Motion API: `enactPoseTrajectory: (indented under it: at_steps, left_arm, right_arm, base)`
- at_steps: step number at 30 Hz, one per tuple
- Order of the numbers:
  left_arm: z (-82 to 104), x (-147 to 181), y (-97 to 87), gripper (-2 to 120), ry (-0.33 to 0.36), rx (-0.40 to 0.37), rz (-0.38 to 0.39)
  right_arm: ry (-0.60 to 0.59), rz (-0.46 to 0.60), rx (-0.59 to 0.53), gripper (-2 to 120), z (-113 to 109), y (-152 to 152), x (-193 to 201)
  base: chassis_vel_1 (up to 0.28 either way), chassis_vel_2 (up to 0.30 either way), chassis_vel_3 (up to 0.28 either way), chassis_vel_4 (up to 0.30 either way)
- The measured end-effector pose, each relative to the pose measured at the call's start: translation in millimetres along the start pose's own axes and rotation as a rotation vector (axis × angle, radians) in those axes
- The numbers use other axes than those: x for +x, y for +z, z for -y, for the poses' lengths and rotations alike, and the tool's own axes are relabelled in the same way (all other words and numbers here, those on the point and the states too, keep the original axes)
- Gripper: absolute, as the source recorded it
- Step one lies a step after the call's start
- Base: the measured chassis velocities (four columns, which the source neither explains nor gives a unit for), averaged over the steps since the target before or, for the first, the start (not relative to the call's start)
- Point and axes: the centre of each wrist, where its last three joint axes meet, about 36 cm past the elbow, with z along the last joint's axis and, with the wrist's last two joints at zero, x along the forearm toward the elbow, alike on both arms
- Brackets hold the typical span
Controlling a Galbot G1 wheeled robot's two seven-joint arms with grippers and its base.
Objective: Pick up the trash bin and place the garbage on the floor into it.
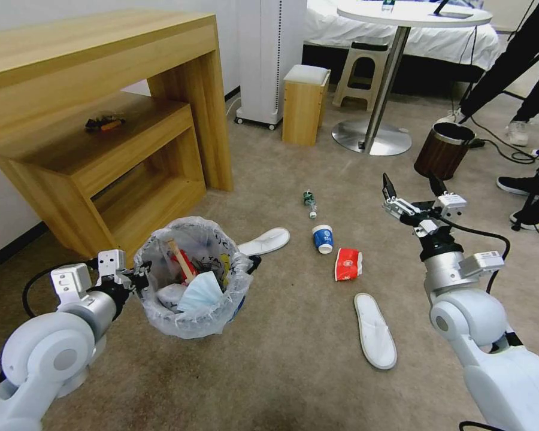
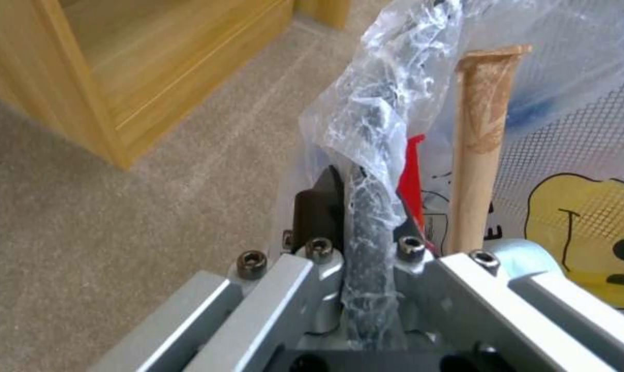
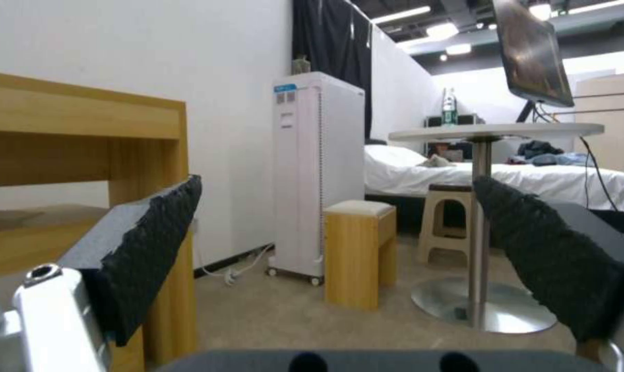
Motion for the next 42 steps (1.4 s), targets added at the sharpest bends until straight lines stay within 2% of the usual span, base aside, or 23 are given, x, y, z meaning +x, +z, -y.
enactPoseTrajectory:
  at_steps: [42]
  left_arm:
    - [-0.3,0.5,2.7,0,-0.004,-0.015,0.010]
  right_arm:
    - [0.009,-0.004,-0.027,100,-2.5,-2.2,-3.5]
  base:
    - [0.000,0.000,0.000,0.000]
